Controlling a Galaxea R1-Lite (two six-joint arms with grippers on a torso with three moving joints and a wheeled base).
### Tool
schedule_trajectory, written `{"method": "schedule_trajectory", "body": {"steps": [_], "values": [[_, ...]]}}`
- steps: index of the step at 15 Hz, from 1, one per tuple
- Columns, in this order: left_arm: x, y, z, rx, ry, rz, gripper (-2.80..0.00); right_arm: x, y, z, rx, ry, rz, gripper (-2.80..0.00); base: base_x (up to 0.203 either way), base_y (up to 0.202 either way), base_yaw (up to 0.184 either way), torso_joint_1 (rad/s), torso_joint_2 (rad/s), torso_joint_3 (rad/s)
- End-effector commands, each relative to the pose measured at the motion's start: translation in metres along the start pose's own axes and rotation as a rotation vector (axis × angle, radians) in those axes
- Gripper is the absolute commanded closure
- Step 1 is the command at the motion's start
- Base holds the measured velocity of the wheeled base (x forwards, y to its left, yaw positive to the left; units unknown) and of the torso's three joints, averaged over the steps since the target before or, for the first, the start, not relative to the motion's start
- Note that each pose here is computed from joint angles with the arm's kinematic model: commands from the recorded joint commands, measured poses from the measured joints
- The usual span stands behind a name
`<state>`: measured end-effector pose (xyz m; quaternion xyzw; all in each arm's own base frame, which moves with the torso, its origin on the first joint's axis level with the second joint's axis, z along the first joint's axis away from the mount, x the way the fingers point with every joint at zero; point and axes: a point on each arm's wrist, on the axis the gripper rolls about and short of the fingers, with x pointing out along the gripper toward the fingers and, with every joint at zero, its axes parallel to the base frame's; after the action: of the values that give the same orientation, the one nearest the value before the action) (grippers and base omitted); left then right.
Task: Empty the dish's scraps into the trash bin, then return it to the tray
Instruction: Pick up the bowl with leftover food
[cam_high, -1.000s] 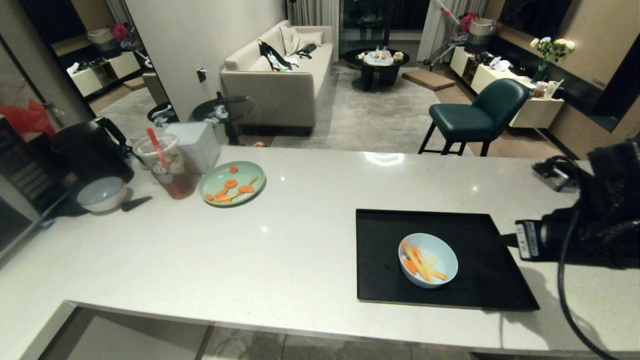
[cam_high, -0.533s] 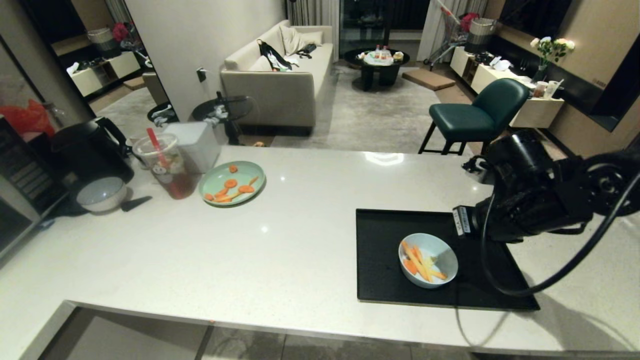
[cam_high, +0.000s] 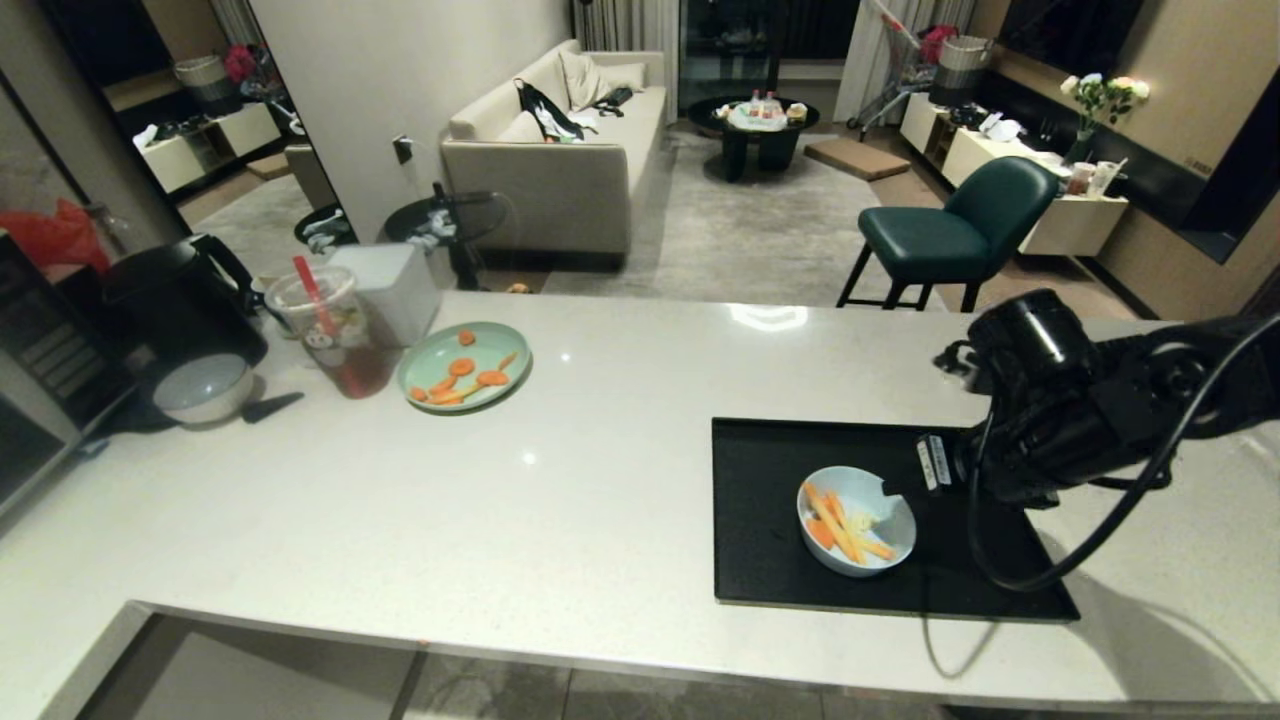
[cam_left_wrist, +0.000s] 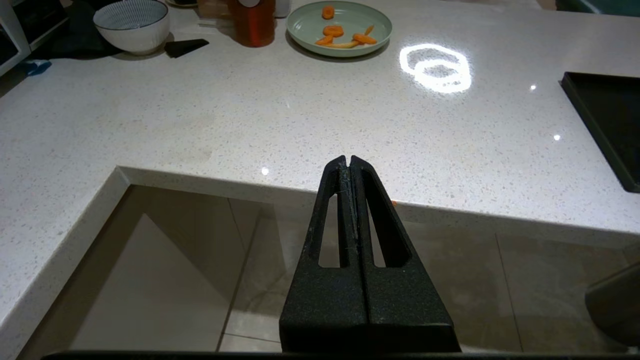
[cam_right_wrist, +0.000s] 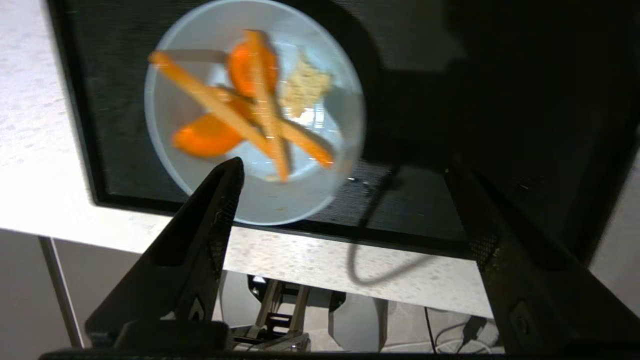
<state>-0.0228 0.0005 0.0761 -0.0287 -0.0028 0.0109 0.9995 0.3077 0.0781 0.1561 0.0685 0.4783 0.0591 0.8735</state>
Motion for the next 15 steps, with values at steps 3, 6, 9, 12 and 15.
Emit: {"method": "schedule_trajectory", "body": {"steps": [3, 6, 9, 12, 15], "values": [[0.0, 0.0, 0.0, -0.001, 0.0, 0.0, 0.0, 0.006, -0.013, -0.009, 0.028, 0.043, -0.029, -2.8, 0.0, 0.0, 0.0, 0.0, 0.0, 0.0], [0.0, 0.0, 0.0, -0.001, 0.0, 0.001, 0.0, 0.021, -0.015, -0.017, 0.035, 0.094, -0.036, -2.8, 0.0, 0.0, 0.0, 0.0, 0.0, 0.0], [0.0, 0.0, 0.0, -0.001, 0.0, 0.001, 0.0, 0.033, -0.014, -0.012, 0.036, 0.086, -0.036, -2.8, 0.0, 0.0, 0.0, 0.0, 0.0, 0.0], [0.0, 0.0, 0.0, -0.001, 0.0, 0.001, 0.0, 0.043, -0.013, -0.004, 0.036, 0.054, -0.03, -2.8, 0.0, 0.0, 0.0, 0.0, 0.0, 0.0], [0.0, 0.0, 0.0, -0.001, 0.0, 0.0, 0.0, 0.049, -0.013, -0.002, 0.038, 0.059, -0.031, -2.8, 0.0, 0.0, 0.0, 0.0, 0.0, 0.0]]}}
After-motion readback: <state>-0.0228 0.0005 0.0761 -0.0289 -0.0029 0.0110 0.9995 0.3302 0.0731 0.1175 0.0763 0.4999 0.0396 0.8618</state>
